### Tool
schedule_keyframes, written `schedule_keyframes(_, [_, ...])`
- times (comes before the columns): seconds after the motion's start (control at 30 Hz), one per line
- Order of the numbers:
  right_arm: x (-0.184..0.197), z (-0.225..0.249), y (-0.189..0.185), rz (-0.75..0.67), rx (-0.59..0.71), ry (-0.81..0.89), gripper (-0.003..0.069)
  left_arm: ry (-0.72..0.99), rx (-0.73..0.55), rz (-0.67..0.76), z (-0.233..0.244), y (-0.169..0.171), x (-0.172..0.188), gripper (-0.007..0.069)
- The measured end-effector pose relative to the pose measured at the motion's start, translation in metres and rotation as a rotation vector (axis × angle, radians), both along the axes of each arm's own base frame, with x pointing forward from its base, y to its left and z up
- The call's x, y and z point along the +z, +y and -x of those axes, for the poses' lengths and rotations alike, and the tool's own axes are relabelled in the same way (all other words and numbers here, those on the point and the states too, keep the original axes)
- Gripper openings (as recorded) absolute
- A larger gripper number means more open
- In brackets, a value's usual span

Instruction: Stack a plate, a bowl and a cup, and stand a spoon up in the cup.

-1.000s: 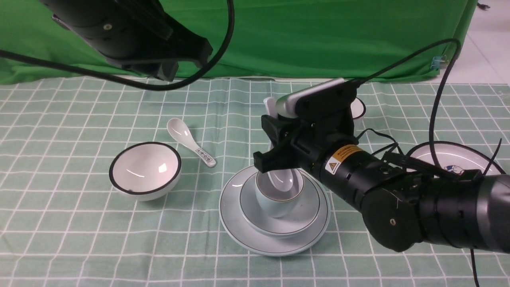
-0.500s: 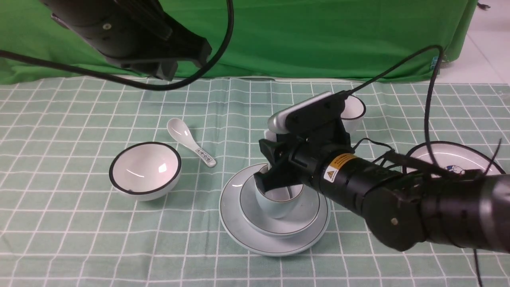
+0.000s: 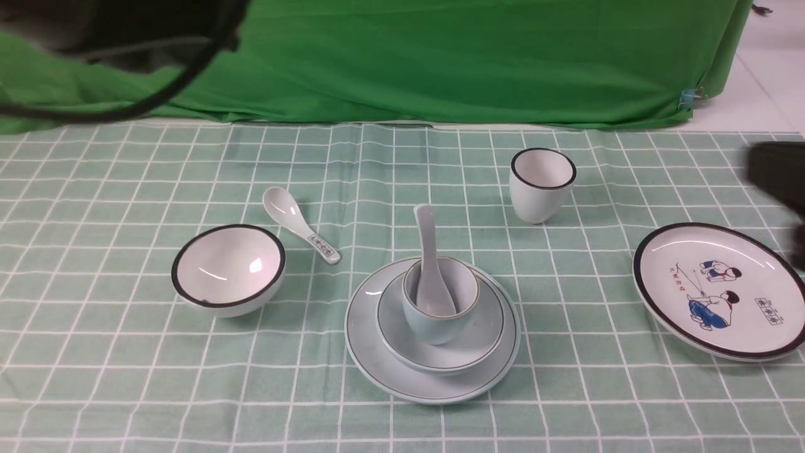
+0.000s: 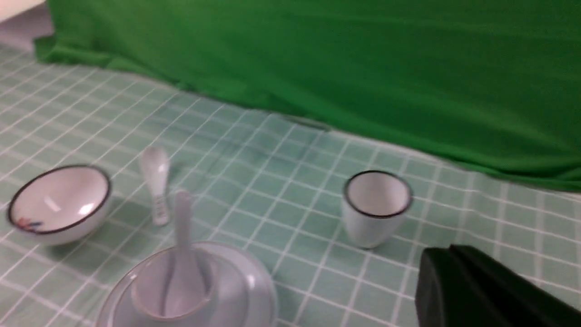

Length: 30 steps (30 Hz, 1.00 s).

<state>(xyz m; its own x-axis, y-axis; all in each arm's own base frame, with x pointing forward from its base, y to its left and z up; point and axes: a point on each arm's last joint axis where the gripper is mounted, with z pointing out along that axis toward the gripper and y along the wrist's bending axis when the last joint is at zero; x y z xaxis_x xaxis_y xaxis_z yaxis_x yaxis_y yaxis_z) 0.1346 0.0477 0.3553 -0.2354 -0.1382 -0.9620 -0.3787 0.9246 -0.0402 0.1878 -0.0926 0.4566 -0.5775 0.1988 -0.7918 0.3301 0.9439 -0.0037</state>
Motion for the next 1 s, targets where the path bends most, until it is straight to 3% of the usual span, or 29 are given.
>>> schedule_keyframes(0.2, [-0.029, 0.069, -0.032, -0.090, -0.170, -0.202, 0.0023, -0.100, 0.025, 0.131, 0.056, 0.031, -0.050, 0.0009])
schedule_keyframes(0.43, [-0.048, 0.106, -0.039, -0.153, -0.217, -0.410, 0.0036, -0.254, 0.025, 0.305, 0.108, 0.058, -0.124, 0.0009])
schedule_keyframes(0.53, [-0.046, 0.112, -0.040, -0.168, -0.220, -0.458, 0.0075, -0.377, -0.010, 0.368, 0.123, 0.064, -0.152, 0.0010])
schedule_keyframes(0.7, [-0.048, 0.112, -0.040, -0.167, -0.219, -0.449, 0.0131, -0.479, -0.038, 0.423, 0.134, 0.069, -0.166, 0.0010])
schedule_keyframes(1.0, [-0.048, 0.112, -0.040, -0.168, -0.219, -0.449, 0.0173, -0.494, -0.040, 0.439, 0.136, 0.069, -0.165, 0.0011])
